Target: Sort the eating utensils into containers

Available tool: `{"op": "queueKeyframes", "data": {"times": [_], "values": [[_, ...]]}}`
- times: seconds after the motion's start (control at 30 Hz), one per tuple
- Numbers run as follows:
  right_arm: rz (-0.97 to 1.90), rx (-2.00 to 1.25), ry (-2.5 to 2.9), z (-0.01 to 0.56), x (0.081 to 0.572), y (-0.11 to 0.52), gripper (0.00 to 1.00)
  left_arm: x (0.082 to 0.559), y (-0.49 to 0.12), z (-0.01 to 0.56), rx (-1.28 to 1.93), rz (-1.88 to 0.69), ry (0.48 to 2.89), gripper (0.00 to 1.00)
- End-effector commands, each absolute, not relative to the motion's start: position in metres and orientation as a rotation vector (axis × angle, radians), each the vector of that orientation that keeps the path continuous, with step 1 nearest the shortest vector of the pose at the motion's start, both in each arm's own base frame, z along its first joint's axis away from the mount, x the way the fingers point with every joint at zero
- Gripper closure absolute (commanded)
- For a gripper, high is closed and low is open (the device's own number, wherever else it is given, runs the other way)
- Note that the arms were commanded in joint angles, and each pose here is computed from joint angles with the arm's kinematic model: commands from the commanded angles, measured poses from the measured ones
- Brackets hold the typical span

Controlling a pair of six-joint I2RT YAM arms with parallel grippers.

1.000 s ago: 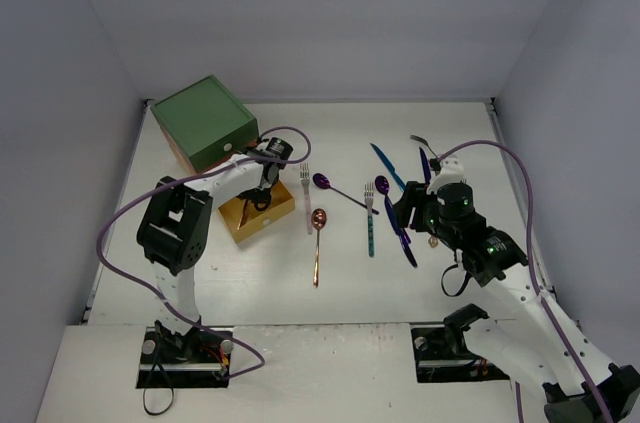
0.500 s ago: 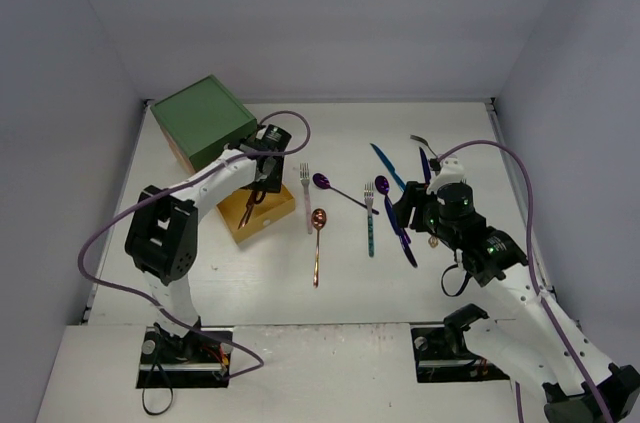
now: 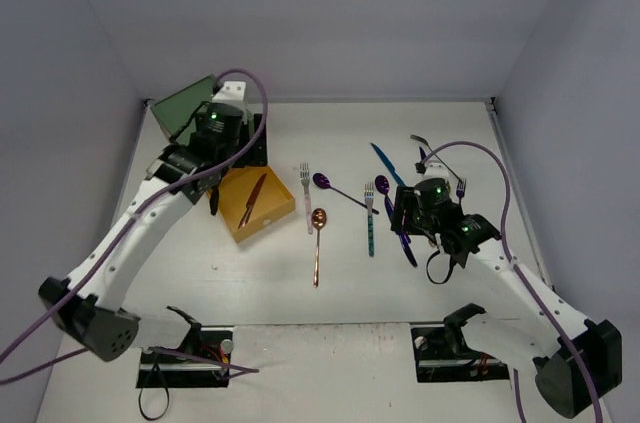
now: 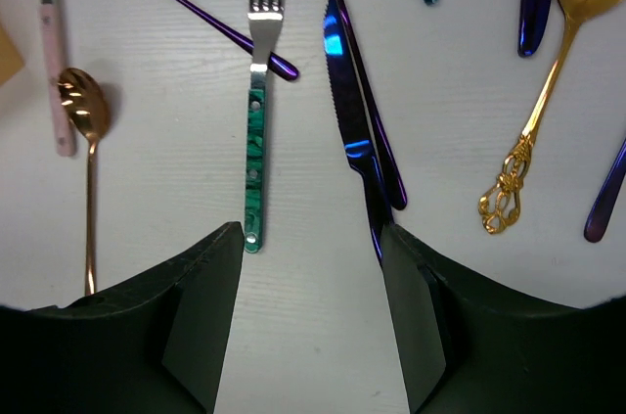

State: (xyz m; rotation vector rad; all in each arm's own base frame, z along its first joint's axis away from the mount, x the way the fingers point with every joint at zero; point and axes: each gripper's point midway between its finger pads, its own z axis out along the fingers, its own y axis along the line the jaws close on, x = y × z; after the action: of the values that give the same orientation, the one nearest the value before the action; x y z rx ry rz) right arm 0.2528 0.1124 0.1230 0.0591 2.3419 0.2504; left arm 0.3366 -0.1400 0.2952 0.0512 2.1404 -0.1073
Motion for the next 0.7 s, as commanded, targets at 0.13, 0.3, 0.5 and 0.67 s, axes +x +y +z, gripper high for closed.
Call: {"op": "queueKeyframes", "data": {"times": [0.13,0.3,0.5,0.67], "values": [[0.139,0.217,2.536,0.068,0.247,0.100,0.46,0.284,-0.078,0.294,0.033,0.049,2.051,0.18],[0.086,0.263,2.600,0.047,0.241,0.095,0.46,0.267,-0.062,0.266,0.027,0.099,2.076,0.18],[0.043,0.293,2.654,0.030,0.236,0.090,0.43,0.258,-0.054,0.241,0.047,0.146,2.107,0.18],[0.024,0.287,2.709,0.016,0.231,0.089,0.39,0.256,-0.047,0.233,0.027,0.174,2.089,0.18]]}}
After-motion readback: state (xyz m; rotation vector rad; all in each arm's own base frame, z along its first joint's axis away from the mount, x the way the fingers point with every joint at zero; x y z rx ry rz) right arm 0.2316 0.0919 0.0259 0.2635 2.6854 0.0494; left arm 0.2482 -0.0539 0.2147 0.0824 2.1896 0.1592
